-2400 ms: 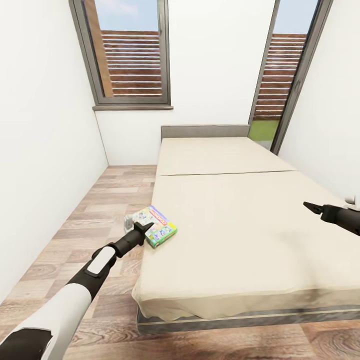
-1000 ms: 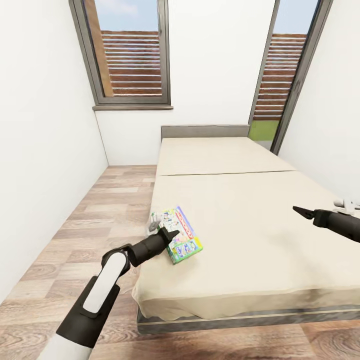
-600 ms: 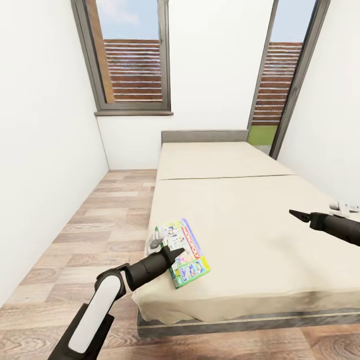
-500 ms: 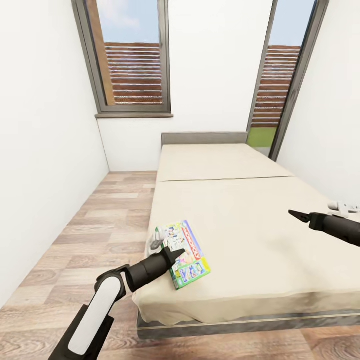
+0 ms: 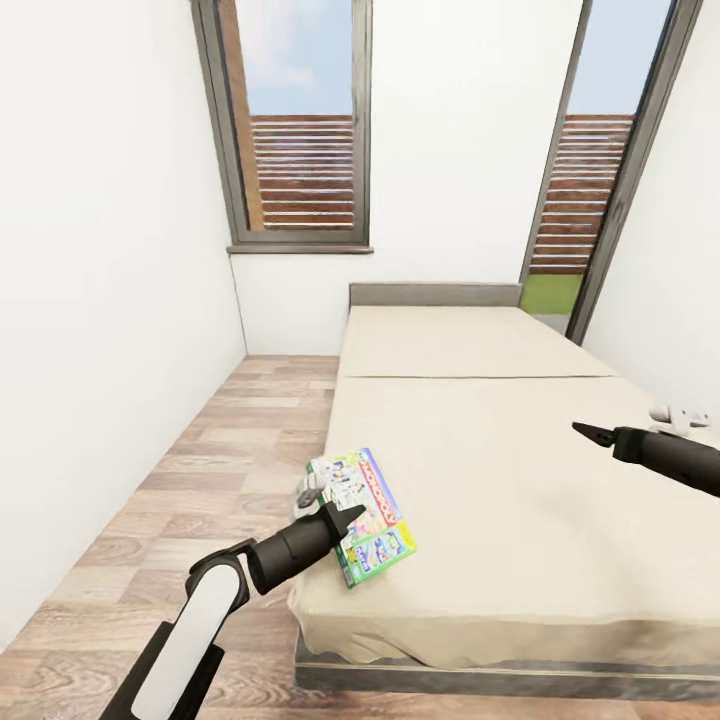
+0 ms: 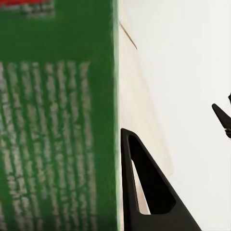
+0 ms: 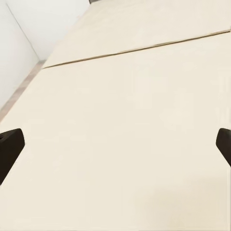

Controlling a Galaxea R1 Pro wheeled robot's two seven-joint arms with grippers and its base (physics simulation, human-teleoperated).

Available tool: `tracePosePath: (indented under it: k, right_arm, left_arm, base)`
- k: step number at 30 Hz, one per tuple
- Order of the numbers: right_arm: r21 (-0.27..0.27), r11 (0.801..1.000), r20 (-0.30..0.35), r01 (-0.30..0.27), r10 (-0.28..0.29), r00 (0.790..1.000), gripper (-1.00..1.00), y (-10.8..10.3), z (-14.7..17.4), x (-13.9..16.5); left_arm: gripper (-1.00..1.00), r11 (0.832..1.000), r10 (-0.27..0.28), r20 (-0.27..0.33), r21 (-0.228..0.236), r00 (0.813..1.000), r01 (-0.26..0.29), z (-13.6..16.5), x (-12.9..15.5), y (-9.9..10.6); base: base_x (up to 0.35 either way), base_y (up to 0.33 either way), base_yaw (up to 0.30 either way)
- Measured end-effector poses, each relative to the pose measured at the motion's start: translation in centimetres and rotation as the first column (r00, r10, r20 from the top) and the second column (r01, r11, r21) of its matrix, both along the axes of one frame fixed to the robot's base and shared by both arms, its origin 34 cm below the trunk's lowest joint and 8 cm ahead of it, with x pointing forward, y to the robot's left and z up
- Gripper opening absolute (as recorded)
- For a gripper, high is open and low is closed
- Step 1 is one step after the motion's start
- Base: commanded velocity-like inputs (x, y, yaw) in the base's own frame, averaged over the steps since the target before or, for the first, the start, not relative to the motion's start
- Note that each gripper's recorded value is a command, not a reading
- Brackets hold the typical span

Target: Put all the toys in the child's room - the three board games (two on the bed and one on the table), the two jigsaw puzzles on the table, and the tennis ball on the table - inside the toy box on the table in the child's room.

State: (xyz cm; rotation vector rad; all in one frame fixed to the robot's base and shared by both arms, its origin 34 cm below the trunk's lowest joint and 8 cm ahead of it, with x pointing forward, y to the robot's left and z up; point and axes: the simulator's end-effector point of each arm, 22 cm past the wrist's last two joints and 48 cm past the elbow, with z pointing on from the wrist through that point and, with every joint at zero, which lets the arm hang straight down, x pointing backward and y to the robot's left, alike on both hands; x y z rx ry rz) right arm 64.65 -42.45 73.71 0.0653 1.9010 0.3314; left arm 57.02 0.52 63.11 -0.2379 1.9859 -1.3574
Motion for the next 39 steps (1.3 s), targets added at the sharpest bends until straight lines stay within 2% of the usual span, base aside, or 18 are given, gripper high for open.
tracePosePath:
  k: [8,11,14,21,24,30,39]
  right_arm:
    - [-0.002,1.0,-0.011,-0.002,0.002,1.0,1.0,0.2,1.3,0.6]
    - [-0.021,0.999,-0.041,-0.047,0.046,0.998,1.0,2.2,0.8,1.1]
    - [-0.027,0.998,-0.052,-0.062,0.06,0.997,1.0,2.8,1.0,1.3]
    - [-0.031,0.997,-0.06,-0.07,0.069,0.996,1.0,3.2,2.1,1.9]
    - [-0.031,0.997,-0.058,-0.071,0.069,0.996,1.0,3.3,2.9,2.2]
    - [-0.033,0.996,-0.063,-0.077,0.075,0.995,1.0,3.5,4.0,2.6]
    - [-0.033,0.996,-0.067,-0.079,0.077,0.995,1.0,3.6,5.8,3.0]
  left_arm:
    - [-1.0,1.0,0.015,-0.022,0.001,1.0,-0.015,0.7,0.3,0.7]
    - [-1.0,0.999,0.026,-0.029,0.021,0.999,-0.026,0.6,0.6,1.6]
    - [-1.0,0.998,0.048,-0.037,0.033,0.998,-0.047,0.6,1.0,3.1]
    - [-1.0,0.998,0.065,-0.05,0.031,0.997,-0.063,1.3,1.4,4.3]
    - [-1.0,0.997,0.077,-0.078,0.034,0.994,-0.074,0.6,0.8,4.7]
    - [-1.0,0.989,0.145,-0.086,0.033,0.986,-0.142,0.8,1.1,6.2]
    - [-1.0,0.985,0.172,-0.09,0.038,0.981,-0.169,2.3,1.8,7.2]
  base:
    - [0.0,0.0,0.262]
    - [0.0,0.0,0.269]
    - [0.0,0.0,0.275]
    - [0.0,0.0,0.281]
    - [0.0,0.0,0.288]
    - [0.0,0.0,0.29]
    - [0.0,0.0,0.293]
